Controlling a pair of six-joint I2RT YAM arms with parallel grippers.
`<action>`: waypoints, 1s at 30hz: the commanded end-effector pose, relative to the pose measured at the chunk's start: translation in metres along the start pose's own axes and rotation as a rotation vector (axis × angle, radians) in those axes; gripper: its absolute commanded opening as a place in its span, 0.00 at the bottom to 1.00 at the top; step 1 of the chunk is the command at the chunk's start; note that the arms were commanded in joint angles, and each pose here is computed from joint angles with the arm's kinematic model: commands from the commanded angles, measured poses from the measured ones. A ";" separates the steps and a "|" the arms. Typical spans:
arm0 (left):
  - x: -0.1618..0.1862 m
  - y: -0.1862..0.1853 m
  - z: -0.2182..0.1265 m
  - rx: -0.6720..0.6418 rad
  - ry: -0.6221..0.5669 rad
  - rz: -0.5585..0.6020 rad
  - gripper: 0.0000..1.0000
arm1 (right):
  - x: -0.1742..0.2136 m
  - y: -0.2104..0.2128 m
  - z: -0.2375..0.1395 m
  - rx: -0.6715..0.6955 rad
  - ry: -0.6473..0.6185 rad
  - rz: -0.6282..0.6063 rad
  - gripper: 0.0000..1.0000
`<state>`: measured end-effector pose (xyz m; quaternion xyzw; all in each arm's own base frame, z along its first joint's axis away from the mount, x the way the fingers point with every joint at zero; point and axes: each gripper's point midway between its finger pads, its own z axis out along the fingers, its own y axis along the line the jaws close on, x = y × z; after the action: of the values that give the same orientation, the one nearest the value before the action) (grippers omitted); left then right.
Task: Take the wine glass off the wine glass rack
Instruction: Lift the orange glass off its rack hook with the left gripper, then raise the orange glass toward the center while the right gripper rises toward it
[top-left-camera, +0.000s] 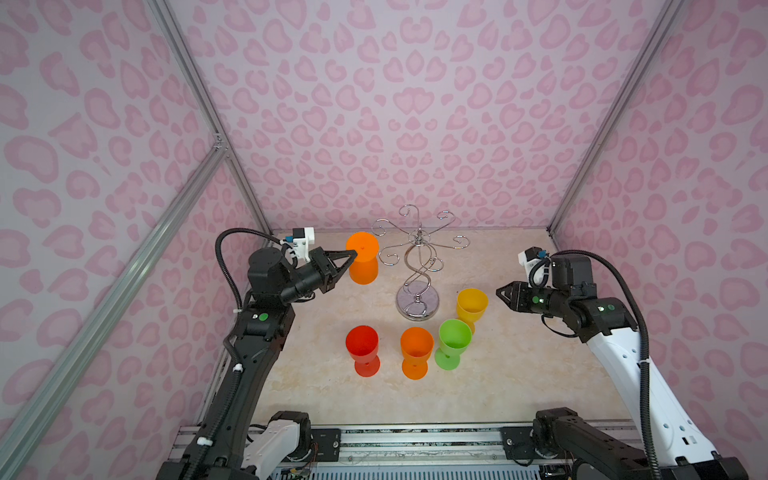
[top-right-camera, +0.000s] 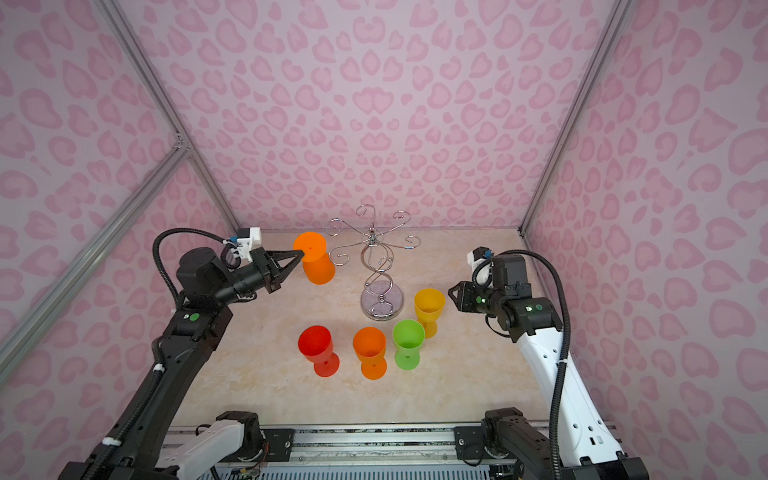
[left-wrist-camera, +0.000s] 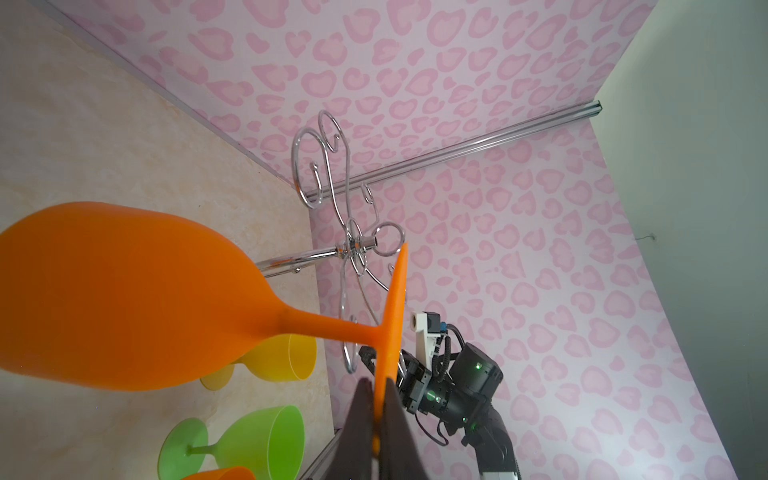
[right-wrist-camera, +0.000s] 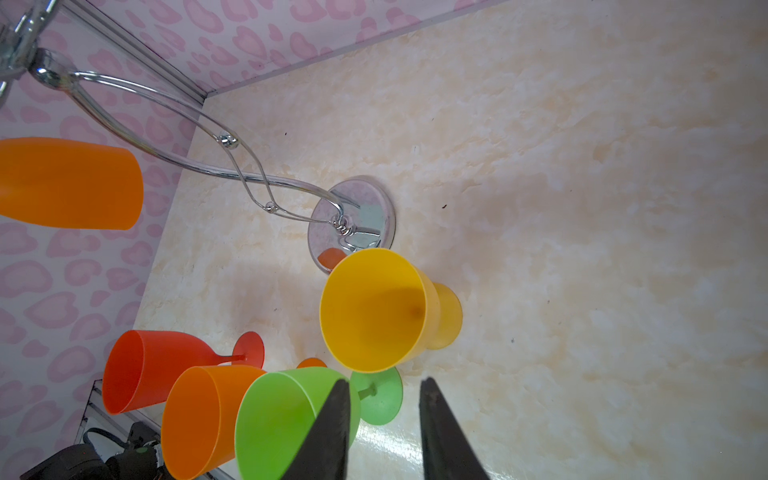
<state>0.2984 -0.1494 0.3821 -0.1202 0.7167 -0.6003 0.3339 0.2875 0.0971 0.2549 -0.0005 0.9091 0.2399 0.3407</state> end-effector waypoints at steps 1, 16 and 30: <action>0.012 -0.014 -0.024 -0.019 -0.002 0.079 0.03 | -0.007 0.000 -0.003 0.006 -0.028 -0.005 0.30; 0.010 -0.196 -0.081 0.403 -0.107 0.395 0.03 | -0.059 0.044 -0.054 -0.161 -0.357 -0.049 0.29; 0.061 -0.238 -0.036 0.834 0.143 0.353 0.03 | -0.106 0.126 -0.117 -0.819 -0.687 -0.001 0.38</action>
<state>0.1940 -0.2151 0.5695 0.1517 0.5046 -0.7567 0.3870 0.2979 0.1303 0.3944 -0.0106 0.6770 0.4738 0.5630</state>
